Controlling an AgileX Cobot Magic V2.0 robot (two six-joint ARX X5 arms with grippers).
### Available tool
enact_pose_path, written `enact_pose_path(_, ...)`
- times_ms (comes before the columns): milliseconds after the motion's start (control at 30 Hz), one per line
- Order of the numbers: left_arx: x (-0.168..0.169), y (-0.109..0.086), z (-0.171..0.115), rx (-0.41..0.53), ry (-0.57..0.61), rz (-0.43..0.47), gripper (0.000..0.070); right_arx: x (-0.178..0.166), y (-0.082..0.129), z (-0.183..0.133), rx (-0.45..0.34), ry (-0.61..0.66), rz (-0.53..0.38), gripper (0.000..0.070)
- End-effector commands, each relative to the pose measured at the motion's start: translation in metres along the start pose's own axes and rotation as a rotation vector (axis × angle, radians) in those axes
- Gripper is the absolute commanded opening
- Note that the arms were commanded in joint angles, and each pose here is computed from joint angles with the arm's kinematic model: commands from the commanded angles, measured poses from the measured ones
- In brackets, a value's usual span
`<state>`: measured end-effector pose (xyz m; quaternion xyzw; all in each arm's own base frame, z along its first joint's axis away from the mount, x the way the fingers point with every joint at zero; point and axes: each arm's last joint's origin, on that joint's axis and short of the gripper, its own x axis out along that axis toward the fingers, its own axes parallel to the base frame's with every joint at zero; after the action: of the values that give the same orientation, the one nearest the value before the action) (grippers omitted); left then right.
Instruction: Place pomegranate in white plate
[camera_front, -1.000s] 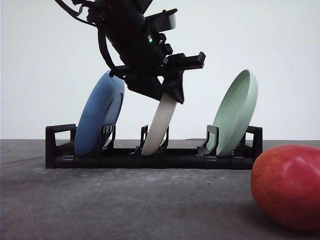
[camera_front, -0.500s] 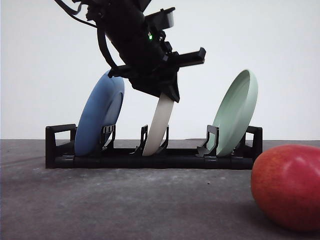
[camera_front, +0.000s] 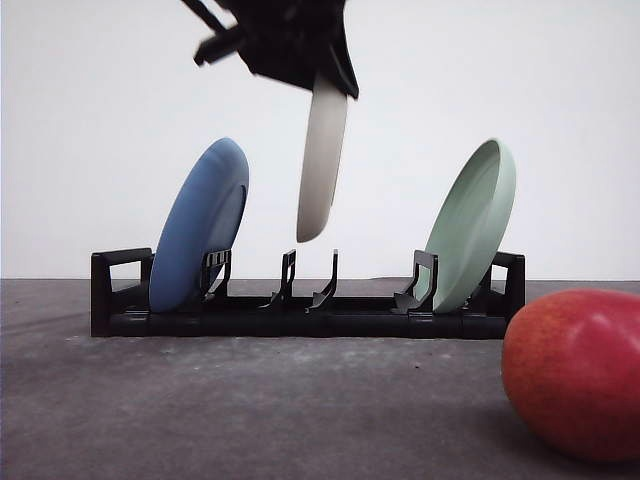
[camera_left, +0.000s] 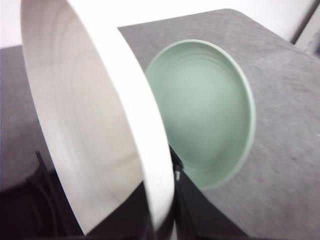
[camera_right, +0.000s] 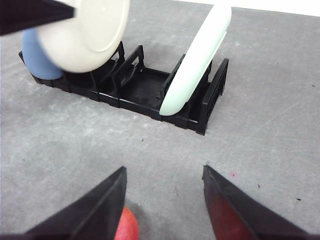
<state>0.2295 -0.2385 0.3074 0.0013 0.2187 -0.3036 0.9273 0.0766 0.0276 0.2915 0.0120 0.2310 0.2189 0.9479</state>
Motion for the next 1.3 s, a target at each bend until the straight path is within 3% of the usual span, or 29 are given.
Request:
enact_pose_path(0,-0.011,-0.008,0.010,-0.027,-0.026,-0.038,0.0014,-0.003,0.001,0.005,-0.014,-0.026,0.005,0.0308)
enact_pose_path(300,-0.081,-0.029,0.004,0.028,0.107,-0.105,0.0013,-0.003,0.001,0.005,-0.014,-0.026,0.005,0.0308)
enact_pose_path(433,-0.110,-0.037,-0.007,0.074,0.096,-0.087,0.0013,-0.003,0.001,0.005,-0.014,-0.025,0.005,0.0308)
enact_pose_path(633,-0.136,-0.041,-0.039,0.127,0.073,-0.085,0.0013,-0.003,0.001,0.005,-0.014,-0.026,0.005,0.0308)
enact_pose_path(800,-0.141,-0.042,-0.074,0.174,0.047,-0.139,0.0013,-0.003,0.001,0.005,-0.014,-0.026,0.005,0.0308)
enact_pose_path(967,-0.137,-0.043,-0.104,0.336,0.104,-0.170,0.0011,-0.003,0.001,0.005,-0.014,-0.026,0.005,0.0308)
enact_pose_path(1267,-0.117,-0.045,-0.133,0.712,0.330,-0.126,0.0011,-0.003,0.001,0.005,-0.014,-0.026,0.004,0.0308)
